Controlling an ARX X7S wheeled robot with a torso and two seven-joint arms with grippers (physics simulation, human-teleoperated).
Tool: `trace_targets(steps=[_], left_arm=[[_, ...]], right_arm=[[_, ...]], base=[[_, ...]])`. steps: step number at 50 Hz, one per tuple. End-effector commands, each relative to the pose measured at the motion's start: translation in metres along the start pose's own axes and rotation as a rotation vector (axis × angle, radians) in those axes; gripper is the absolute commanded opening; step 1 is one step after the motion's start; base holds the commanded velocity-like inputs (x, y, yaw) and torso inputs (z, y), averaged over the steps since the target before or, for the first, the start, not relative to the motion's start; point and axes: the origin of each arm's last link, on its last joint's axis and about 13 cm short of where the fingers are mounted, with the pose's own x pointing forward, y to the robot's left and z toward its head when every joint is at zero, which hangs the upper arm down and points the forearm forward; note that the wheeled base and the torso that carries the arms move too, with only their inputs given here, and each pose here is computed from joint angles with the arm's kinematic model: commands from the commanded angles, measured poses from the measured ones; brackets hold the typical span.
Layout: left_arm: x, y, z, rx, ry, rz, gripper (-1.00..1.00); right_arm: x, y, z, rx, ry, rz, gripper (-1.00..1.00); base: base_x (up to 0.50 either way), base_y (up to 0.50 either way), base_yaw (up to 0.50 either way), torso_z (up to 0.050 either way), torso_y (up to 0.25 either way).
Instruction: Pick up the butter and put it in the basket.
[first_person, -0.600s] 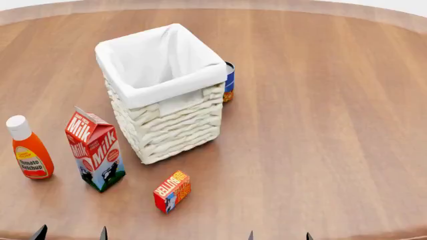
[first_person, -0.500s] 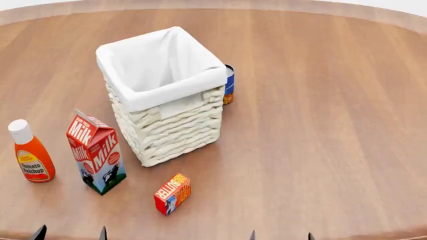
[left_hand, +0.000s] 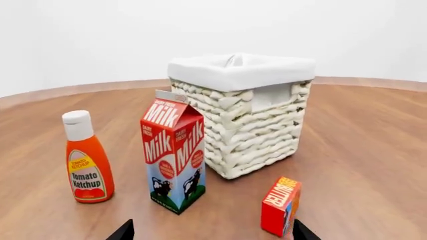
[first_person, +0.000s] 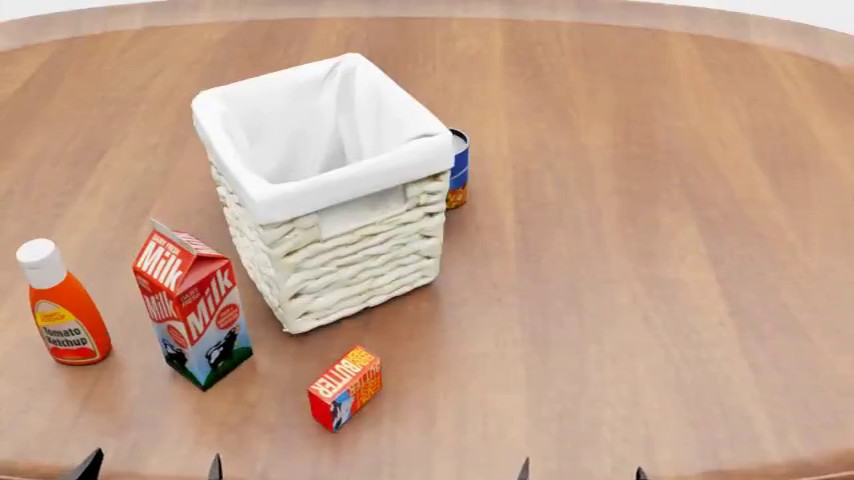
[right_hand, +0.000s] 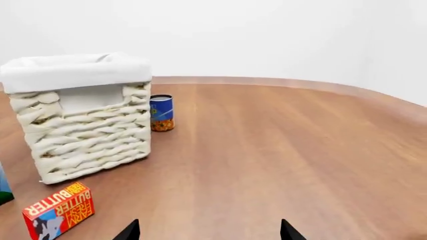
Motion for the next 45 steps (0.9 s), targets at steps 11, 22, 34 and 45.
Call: trace_targets(steps=[11,22,34,45], left_arm=[[-0.007,-0.006,0.056,0.044,-0.209,-0.020,1.00],[-0.031,-0.008,0.116,0.055,-0.366,-0.044,1.00],[-0.047,-0.009,0.141,0.058,-0.426,-0.058,1.00],[-0.047,-0.010,0.141,0.061,-0.423,-0.067,1.00]], right_arm=[[-0.007,-0.006,0.065,0.060,-0.202,-0.049,1.00],[-0.023,-0.005,0.123,0.037,-0.356,-0.048,1.00],[-0.029,-0.008,0.138,0.006,-0.387,-0.055,1.00],[-0.029,-0.007,0.138,-0.013,-0.386,-0.042,1.00]], base=[[0.00,0.00,0.00,0.000,0.000],[0.00,0.00,0.00,0.000,0.000],[0.00,0.00,0.00,0.000,0.000],[0.00,0.36,0.00,0.000,0.000]])
